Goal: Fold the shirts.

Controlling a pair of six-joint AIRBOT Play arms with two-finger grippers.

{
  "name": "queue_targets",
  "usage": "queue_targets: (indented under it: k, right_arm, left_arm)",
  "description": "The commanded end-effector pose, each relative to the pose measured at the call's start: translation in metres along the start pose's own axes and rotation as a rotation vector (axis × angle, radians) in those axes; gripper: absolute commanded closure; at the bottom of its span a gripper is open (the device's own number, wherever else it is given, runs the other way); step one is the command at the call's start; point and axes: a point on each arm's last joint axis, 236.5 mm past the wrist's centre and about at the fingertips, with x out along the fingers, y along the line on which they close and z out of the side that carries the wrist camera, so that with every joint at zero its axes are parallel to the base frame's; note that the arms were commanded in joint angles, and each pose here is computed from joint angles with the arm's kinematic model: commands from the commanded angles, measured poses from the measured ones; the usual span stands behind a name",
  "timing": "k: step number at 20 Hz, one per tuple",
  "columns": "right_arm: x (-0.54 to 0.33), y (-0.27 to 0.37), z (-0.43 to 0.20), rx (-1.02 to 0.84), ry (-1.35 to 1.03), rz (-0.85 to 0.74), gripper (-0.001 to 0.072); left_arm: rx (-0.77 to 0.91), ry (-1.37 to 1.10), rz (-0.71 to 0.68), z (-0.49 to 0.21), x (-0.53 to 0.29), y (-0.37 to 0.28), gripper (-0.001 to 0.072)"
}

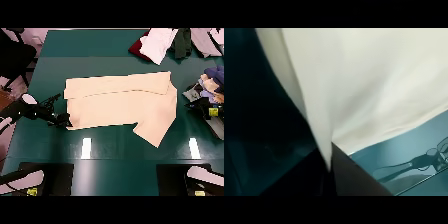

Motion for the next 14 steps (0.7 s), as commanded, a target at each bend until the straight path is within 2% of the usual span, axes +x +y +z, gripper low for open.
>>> queue_targets:
  k: [1,7,12,14]
  right_arm:
    - [-0.001,-0.025,-0.013,0.022,0.054,-0.107,0.022]
    - [0.023,-0.034,-0.027,0.061,0.127,-0.102,0.0218]
    - [0.071,-0.021,-0.047,0.152,0.254,0.085,0.022]
    - [0.081,-0.021,-0.053,0.143,0.285,0.075,0.022]
  left_arm:
    - [-0.005,-0.006,-0.008,0.002,0.002,-0.006,0.0685]
    - [-0.009,-0.006,-0.017,0.002,0.002,-0.008,0.0685]
    - [-0.01,-0.001,-0.02,0.001,0.002,-0.009,0.0685]
    - [-0.01,-0.001,-0.021,0.001,0.002,-0.009,0.0685]
